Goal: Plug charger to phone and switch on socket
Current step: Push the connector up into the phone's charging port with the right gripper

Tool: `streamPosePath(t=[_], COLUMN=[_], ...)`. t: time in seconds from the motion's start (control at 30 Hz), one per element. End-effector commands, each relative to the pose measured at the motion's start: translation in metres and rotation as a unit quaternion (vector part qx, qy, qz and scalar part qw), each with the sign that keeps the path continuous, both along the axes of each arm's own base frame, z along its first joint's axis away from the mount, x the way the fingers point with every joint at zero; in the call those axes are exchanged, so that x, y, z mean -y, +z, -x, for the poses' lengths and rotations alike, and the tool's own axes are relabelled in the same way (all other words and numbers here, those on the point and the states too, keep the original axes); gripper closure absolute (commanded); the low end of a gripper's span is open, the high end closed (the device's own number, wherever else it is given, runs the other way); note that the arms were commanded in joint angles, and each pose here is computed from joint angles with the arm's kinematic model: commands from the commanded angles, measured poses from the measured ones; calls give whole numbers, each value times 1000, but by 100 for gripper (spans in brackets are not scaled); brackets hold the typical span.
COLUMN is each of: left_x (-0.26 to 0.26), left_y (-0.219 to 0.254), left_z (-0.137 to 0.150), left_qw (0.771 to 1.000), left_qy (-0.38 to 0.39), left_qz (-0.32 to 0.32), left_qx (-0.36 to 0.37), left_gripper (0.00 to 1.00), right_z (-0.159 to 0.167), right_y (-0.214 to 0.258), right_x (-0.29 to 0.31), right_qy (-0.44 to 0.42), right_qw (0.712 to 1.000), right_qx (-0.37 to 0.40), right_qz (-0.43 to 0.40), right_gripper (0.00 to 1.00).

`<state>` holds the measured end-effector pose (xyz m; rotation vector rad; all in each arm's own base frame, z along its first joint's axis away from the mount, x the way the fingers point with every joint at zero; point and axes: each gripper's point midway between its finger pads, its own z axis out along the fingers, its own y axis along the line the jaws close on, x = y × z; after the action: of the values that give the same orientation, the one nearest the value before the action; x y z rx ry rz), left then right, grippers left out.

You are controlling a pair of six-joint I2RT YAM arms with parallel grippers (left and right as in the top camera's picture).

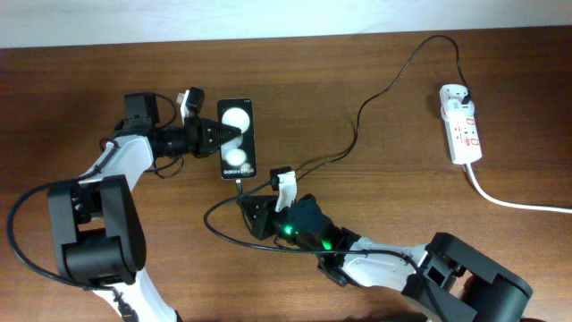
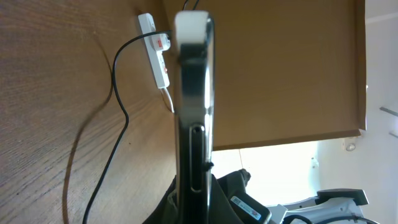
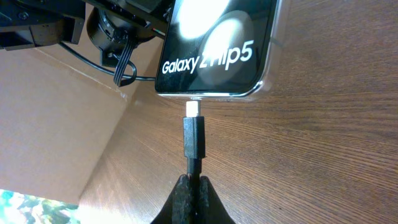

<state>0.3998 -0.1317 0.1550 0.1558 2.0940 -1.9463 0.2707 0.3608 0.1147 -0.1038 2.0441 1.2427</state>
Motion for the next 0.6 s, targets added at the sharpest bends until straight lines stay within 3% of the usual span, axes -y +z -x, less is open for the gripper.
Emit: streamPosePath(t=[0.0, 0.57], left_x=[1, 1], left_y=[5, 5], left_z=[2, 2], left_qw=[1000, 1000], left_qy=[-9, -9], left_qz=[18, 18], left_qx=[-3, -3], left_gripper=[100, 100], right_z=[-4, -13], right_y=[-1, 4], right_x=[2, 7], right_qy=[-9, -37], right_qw=[1000, 999], right_qx=[4, 17], right_qz=[3, -1], right_gripper=[96, 96])
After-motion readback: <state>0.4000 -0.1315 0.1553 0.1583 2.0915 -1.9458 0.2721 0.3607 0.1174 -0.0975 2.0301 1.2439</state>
